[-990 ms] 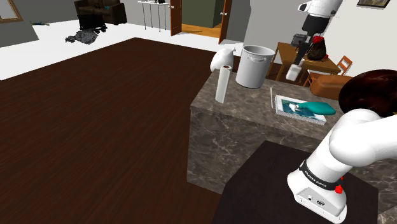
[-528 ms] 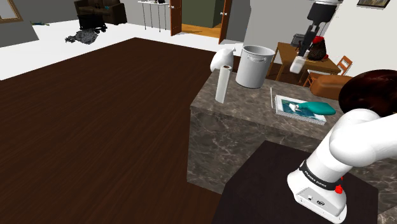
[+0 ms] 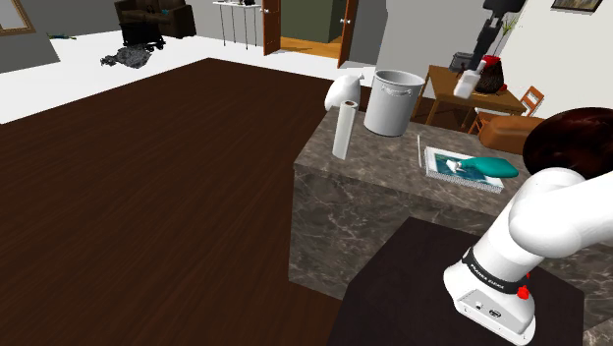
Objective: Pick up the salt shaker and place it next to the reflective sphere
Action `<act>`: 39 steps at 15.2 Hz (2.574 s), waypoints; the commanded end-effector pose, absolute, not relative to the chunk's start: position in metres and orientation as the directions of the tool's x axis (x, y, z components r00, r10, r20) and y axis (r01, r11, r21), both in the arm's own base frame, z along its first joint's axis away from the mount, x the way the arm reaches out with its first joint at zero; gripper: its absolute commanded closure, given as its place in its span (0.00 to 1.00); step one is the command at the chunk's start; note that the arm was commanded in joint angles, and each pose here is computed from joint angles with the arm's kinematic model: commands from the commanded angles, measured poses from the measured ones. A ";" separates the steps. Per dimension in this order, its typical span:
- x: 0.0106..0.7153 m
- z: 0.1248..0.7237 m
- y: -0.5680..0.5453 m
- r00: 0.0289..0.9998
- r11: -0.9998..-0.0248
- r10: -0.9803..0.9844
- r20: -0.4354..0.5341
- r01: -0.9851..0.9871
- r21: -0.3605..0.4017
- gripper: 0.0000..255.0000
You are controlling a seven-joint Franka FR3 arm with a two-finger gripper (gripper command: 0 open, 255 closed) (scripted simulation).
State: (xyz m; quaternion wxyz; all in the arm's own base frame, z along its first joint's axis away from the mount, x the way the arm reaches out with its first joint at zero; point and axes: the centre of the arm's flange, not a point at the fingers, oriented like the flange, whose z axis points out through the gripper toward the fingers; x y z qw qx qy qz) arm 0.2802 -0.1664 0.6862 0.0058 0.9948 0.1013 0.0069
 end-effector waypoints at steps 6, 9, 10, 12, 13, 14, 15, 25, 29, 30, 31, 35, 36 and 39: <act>0.280 0.724 -0.167 0.979 -0.979 0.202 0.012 0.202 0.013 1.00; 0.274 0.733 -0.178 0.979 -0.979 0.202 0.012 0.202 0.013 1.00; 0.268 0.733 -0.190 0.979 -0.979 0.202 0.012 0.202 0.013 1.00; 0.256 0.733 -0.214 0.979 -0.979 0.202 0.012 0.202 0.013 1.00; 0.250 0.733 -0.225 0.979 -0.979 0.202 0.012 0.202 0.013 1.00; 0.244 0.733 -0.237 0.979 -0.979 0.202 0.012 0.202 0.013 1.00; 0.238 0.733 -0.249 0.979 -0.979 0.202 0.012 0.202 0.013 1.00; 0.177 0.733 -0.366 0.979 -0.979 0.202 0.012 0.202 0.013 1.00; 0.153 0.733 -0.413 0.979 -0.979 0.202 0.012 0.202 0.013 1.00; 0.147 0.733 -0.425 0.979 -0.979 0.202 0.012 0.202 0.013 1.00; 0.141 0.733 -0.437 0.979 -0.979 0.202 0.012 0.202 0.013 1.00; 0.117 0.733 -0.484 0.979 -0.979 0.202 0.012 0.202 0.013 1.00; 0.111 0.733 -0.495 0.979 -0.979 0.202 0.012 0.202 0.013 1.00; 0.093 0.733 -0.531 0.979 -0.979 0.202 0.012 0.202 0.013 1.00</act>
